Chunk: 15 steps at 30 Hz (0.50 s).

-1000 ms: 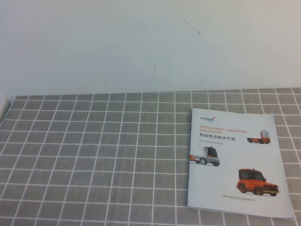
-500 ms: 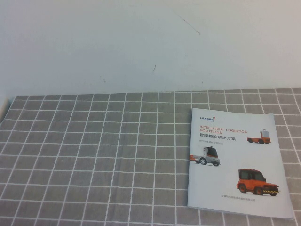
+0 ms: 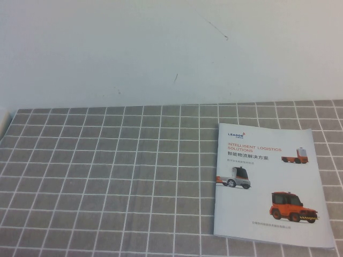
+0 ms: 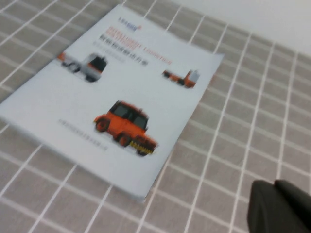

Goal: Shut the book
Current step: 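Close the open booklet and leave it lying on the table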

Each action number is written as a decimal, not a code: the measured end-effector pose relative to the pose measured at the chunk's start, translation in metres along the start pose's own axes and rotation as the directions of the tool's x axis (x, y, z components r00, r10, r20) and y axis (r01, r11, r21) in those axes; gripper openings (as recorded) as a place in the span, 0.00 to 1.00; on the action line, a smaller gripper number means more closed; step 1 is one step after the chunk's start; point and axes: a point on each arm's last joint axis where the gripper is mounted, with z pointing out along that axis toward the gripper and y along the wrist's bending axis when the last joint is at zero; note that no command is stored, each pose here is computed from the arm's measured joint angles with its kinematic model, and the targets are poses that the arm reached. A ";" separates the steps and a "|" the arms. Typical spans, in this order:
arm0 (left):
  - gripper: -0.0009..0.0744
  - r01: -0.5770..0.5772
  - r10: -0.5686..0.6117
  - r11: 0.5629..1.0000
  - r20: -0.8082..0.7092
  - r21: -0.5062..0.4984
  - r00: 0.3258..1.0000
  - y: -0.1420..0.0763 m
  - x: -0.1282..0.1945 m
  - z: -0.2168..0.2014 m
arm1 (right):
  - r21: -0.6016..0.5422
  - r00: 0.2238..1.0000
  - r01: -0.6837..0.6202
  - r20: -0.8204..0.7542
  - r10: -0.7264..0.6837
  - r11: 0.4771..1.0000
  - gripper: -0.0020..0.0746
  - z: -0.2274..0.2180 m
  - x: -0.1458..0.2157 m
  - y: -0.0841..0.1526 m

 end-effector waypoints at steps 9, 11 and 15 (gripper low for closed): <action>0.01 -0.001 0.001 1.000 0.000 0.000 1.000 0.000 0.000 0.000 | 0.170 0.986 -0.011 0.166 -0.018 0.985 0.02 0.031 0.055 0.006; 0.01 -0.001 0.001 1.000 0.000 0.000 1.000 0.000 0.000 0.000 | 0.159 0.991 -0.014 0.131 -0.007 0.987 0.02 0.042 0.073 0.011; 0.01 -0.001 0.001 1.000 0.000 0.000 1.000 0.000 0.000 0.000 | 0.154 0.991 -0.035 0.131 0.014 0.987 0.02 0.045 0.077 0.012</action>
